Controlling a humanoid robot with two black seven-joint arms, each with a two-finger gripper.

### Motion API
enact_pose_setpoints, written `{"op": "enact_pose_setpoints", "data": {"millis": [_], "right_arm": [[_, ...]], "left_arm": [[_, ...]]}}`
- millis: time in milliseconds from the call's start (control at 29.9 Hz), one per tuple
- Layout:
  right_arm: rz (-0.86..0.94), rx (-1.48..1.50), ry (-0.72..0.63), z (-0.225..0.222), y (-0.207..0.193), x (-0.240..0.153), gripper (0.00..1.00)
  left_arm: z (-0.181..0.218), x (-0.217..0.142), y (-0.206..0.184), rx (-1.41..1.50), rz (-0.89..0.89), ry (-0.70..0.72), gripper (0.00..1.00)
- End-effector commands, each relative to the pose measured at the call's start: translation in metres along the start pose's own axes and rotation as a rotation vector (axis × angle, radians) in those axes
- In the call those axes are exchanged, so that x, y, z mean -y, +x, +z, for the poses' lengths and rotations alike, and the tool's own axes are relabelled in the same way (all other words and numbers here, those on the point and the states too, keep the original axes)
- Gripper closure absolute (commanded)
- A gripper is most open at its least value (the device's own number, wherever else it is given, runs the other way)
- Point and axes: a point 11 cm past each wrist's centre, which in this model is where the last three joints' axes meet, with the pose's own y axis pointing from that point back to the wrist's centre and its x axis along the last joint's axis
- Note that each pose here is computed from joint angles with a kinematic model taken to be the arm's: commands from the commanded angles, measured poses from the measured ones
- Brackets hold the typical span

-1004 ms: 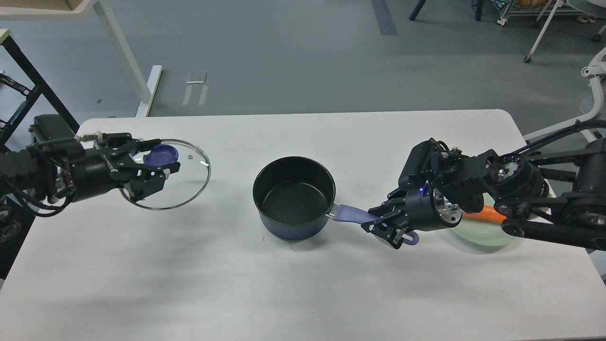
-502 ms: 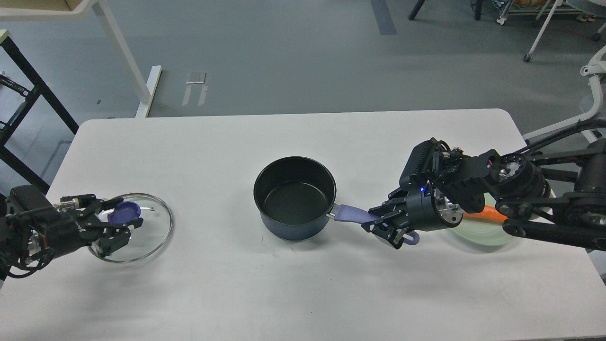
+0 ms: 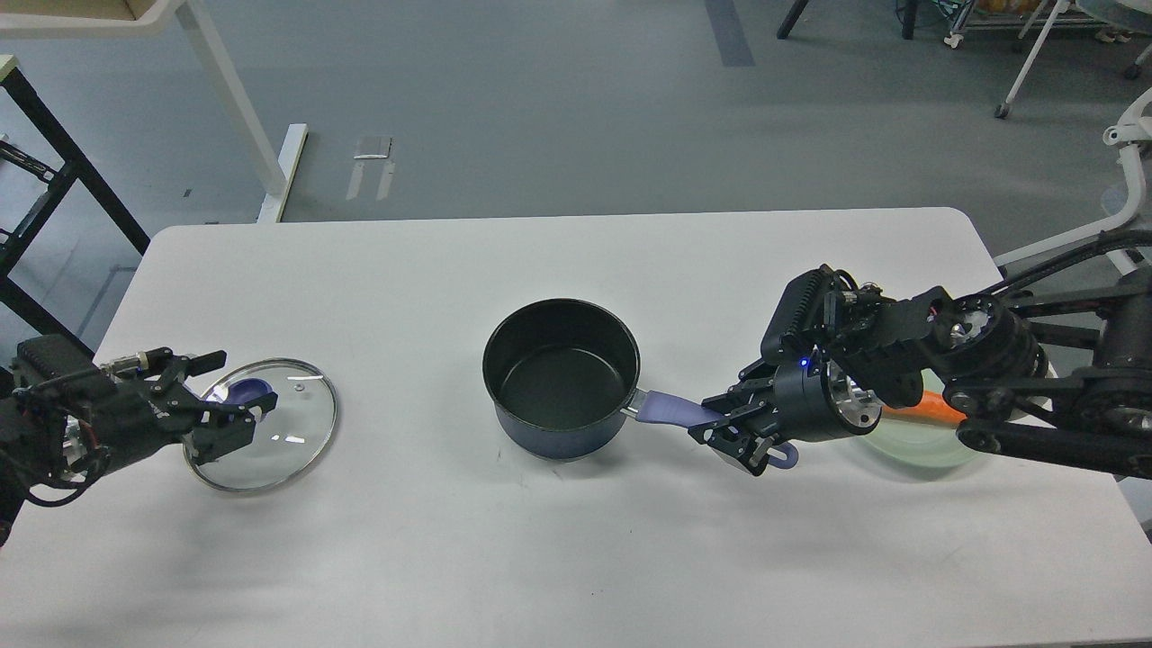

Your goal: Open pot lid

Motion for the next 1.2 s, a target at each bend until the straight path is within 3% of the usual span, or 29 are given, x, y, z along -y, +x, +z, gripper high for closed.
{"op": "enact_pose_setpoints", "data": {"millis": [0,67,134,167,335,535,736,937,1171], "right_arm": [[0.01,0.003,0.001,0.0,0.002,0.0,0.27],[0.016,0.005,0.0,0.001,0.003,-0.001,0.22],[0.049,0.021,-0.011,0.005,0.007,-0.006,0.06],[0.074,0.029,-0.019,0.007,0.01,-0.009,0.04],[0.24,0.069,-0.085,0.029,0.042,-0.037,0.02],[0.526,0.286,-0.091,0.054,0.097,-0.081,0.02],[0.843,0.595,-0.121,0.111,0.136,-0.142,0.02],[1.124,0.95,-0.153,0.165,0.121,-0.175,0.0],[1.308,1.411,-0.087,0.203,0.089,-0.156,0.0]], "left_arm": [[-0.012,0.006,0.033,-0.064,0.095,0.036,0.01],[-0.017,0.01,0.056,-0.084,0.151,0.046,0.01],[-0.024,0.013,0.083,-0.121,0.212,0.067,0.01],[-0.026,0.015,0.094,-0.143,0.236,0.073,0.01],[-0.035,0.023,0.145,-0.31,0.342,0.088,0.01],[-0.014,0.054,0.207,-0.573,0.524,0.013,0.01],[0.003,0.078,0.233,-0.957,0.677,-0.04,0.01],[0.005,0.096,0.244,-1.236,0.733,-0.093,0.01],[-0.012,0.118,0.236,-1.486,0.839,-0.039,0.01]]}}
